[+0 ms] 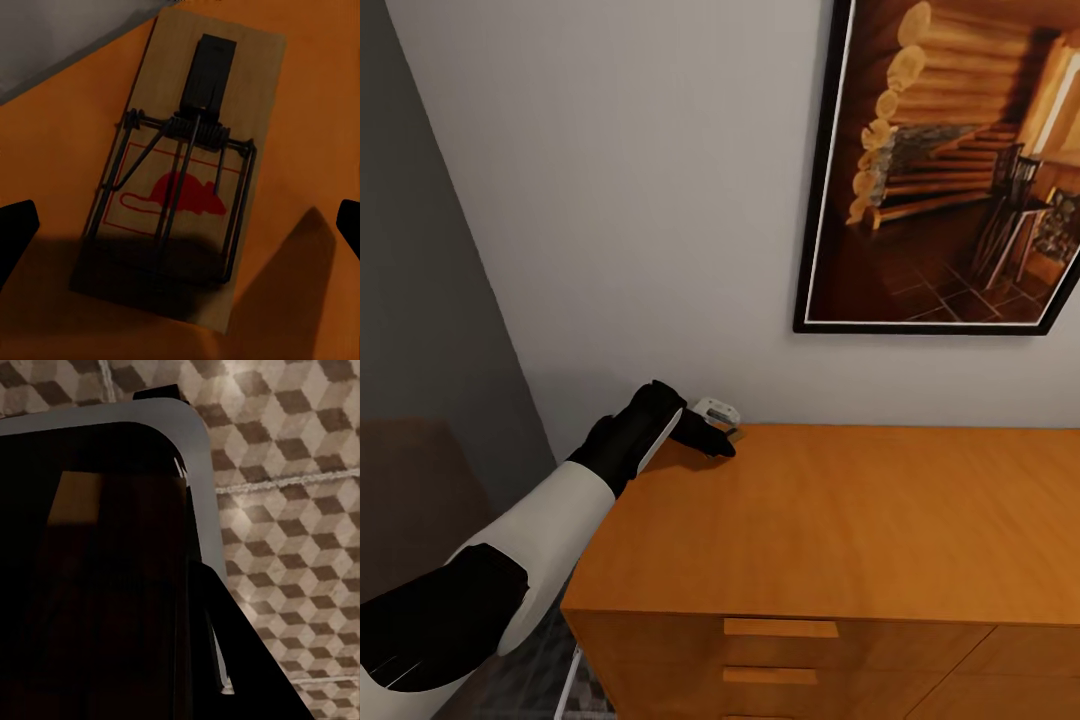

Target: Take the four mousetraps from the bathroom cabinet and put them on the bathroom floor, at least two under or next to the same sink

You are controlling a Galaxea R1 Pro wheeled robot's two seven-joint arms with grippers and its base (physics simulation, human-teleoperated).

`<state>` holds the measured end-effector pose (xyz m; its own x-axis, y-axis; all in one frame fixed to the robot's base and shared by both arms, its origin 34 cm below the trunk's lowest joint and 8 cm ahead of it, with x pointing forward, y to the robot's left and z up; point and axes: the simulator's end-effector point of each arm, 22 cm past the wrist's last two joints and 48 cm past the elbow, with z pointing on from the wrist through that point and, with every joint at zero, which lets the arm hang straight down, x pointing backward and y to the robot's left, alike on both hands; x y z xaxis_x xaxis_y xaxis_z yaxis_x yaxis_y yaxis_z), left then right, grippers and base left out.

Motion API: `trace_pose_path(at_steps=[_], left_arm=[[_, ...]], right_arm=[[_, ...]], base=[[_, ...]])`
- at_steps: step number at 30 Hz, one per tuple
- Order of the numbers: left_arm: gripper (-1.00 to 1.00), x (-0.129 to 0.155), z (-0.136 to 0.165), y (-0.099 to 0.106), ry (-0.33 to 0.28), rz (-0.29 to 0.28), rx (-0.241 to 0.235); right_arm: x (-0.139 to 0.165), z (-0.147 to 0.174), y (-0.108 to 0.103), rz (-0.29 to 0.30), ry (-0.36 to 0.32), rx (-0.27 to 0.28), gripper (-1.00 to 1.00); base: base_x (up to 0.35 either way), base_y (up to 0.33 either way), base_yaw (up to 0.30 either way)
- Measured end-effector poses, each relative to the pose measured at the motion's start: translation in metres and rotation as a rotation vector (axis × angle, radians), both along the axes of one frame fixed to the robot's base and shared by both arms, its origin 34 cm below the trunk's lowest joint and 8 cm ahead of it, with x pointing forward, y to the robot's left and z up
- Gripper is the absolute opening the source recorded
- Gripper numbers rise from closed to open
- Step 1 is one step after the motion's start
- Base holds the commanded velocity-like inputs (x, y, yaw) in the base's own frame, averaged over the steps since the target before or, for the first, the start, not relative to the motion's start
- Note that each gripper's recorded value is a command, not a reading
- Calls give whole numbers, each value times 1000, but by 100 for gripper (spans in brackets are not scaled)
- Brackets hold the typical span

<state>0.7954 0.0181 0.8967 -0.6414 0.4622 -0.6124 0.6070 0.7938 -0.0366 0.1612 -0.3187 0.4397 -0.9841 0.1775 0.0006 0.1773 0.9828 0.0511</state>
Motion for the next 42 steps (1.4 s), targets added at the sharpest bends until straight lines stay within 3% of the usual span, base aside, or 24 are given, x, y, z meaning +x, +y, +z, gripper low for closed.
trace_pose_path(at_steps=[19, 20, 42], left_arm=[[100, 0, 0, -1, -1, -2, -3], [-100, 0, 0, -1, -1, -2, -3], [-100, 0, 4, -6, -3, -6, -21]], right_arm=[[-1, 0, 1, 0, 3, 1, -100], [-1, 0, 1, 0, 3, 1, -100], [-1, 0, 0, -1, 3, 0, -100]], base=[[0, 0, 0], [0, 0, 0], [0, 0, 0]])
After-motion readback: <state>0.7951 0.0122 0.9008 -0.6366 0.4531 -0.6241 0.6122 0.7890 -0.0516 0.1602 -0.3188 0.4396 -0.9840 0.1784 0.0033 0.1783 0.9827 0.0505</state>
